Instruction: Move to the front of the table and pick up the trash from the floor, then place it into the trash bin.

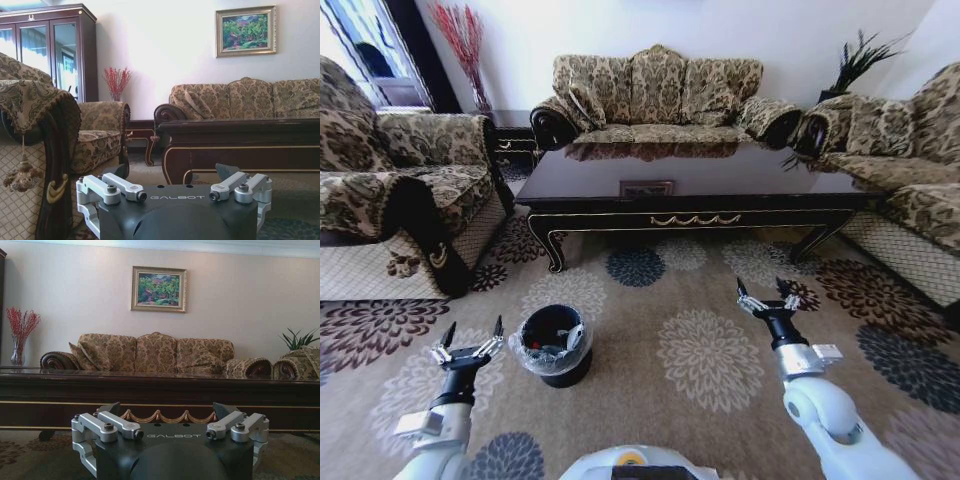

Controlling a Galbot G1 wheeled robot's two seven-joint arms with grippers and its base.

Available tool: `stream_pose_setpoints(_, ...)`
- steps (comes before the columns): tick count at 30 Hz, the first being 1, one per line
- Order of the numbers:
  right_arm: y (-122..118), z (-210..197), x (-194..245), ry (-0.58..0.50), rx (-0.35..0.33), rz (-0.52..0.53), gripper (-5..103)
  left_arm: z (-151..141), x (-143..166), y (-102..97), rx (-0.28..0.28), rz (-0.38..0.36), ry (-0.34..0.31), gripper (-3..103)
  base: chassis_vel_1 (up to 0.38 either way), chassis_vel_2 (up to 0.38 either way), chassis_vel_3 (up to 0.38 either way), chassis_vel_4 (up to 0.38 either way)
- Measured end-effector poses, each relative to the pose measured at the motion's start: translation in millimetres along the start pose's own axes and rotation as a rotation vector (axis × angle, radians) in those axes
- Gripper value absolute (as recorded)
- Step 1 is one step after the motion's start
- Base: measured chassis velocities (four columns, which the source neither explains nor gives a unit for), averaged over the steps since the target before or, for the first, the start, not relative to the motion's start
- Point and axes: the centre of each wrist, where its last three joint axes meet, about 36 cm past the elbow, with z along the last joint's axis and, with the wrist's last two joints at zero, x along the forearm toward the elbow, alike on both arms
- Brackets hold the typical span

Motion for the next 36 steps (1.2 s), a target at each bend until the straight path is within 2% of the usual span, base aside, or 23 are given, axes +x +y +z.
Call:
stream_pose_setpoints(26, 0.1, 3.6, 3.1, -0.006, -0.019, -0.035, 100, -1.9, -5.5, 2.5, -0.009, 0.011, -0.024, 100, 0.0, 0.0, 0.0, 0.0)
stream_pose_setpoints(36, -1.1, 6.1, 3.1, -0.007, -0.019, -0.03, 100, -3.9, -5.7, 0.1, -0.009, 0.019, -0.029, 100, 0.127, -0.119, -0.147, 0.139)
